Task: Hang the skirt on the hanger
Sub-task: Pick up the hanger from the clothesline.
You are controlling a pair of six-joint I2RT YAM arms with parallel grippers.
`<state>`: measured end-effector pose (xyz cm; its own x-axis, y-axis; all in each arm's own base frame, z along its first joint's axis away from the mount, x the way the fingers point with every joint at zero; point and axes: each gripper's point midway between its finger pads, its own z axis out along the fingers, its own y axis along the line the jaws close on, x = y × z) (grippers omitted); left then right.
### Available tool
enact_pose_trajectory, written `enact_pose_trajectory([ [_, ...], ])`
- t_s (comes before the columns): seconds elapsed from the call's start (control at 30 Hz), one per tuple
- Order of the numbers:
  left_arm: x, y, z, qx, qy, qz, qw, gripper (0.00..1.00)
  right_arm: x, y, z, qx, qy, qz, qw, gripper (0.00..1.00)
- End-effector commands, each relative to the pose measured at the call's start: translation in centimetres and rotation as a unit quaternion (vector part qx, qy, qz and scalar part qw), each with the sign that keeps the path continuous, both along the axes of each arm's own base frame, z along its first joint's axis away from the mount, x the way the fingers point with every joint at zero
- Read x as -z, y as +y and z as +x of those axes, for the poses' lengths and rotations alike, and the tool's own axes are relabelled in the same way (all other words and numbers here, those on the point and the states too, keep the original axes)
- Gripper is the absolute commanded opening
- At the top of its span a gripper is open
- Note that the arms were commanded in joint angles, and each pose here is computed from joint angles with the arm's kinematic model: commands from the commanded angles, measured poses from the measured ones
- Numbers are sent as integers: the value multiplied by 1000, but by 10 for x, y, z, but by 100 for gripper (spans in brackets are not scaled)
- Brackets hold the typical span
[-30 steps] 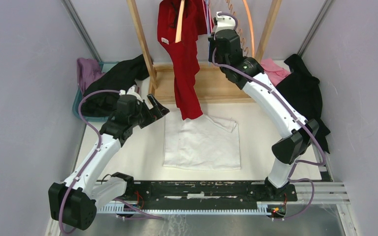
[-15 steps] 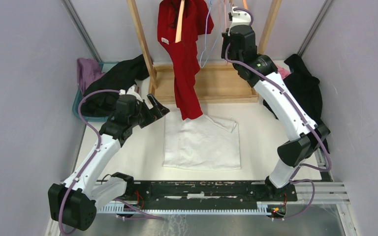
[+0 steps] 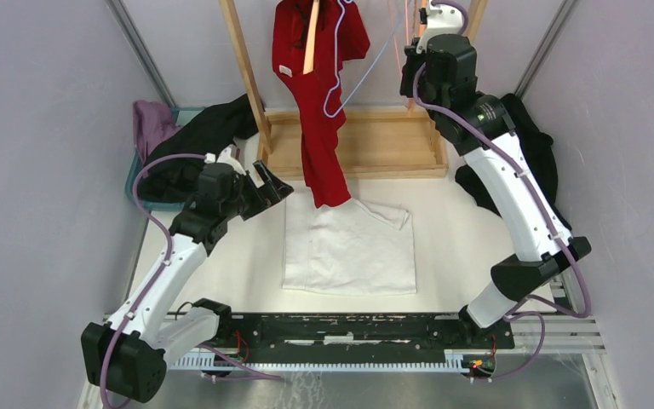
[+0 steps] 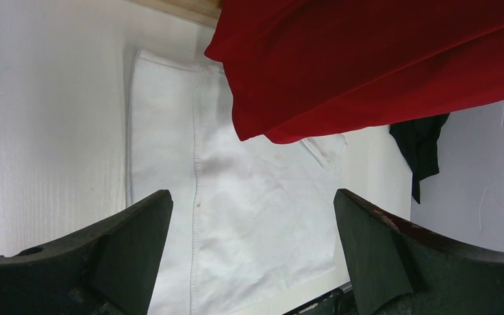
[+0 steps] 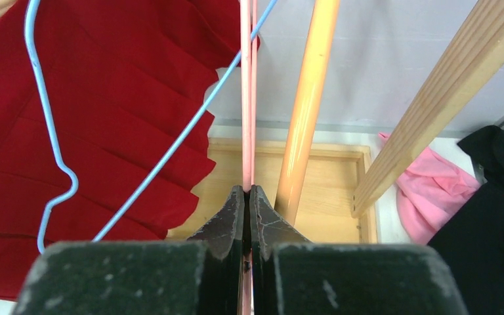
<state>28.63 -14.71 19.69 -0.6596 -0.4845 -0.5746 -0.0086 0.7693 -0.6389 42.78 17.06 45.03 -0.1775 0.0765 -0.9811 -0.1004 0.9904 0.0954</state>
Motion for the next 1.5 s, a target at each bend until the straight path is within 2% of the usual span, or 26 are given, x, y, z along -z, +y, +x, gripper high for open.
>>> enact_pose_trajectory([
  [0.0,-33,-4,3,14,-44,-9,999,99,-8,-8,2,19,7,-15,1000,1],
  [0.13,-37,-5,3,16,-48,-13,999,99,19,-8,15,37,44,-40,998,1],
  [0.3,-44,-5,2,16,-53,-13,998,99,43,-25,26,100,66,-69,990,1],
  [0.43,-48,-4,2,16,-56,-13,998,99,46,-38,28,137,66,-89,984,1],
  [0.6,-50,-5,3,18,-58,-14,998,99,38,-45,32,145,55,-79,985,1],
  [0.67,-52,-6,2,19,-60,-14,998,99,35,-41,31,129,50,-67,988,1],
  [0.9,-52,-6,2,19,-60,-16,998,99,30,1,16,-8,22,-13,1000,1],
  [1.3,-47,-6,1,17,-58,-20,998,99,-9,4,-10,-54,-57,5,997,1],
  [1.47,-47,-6,0,17,-58,-21,998,99,-12,2,-29,-63,-70,10,995,1],
])
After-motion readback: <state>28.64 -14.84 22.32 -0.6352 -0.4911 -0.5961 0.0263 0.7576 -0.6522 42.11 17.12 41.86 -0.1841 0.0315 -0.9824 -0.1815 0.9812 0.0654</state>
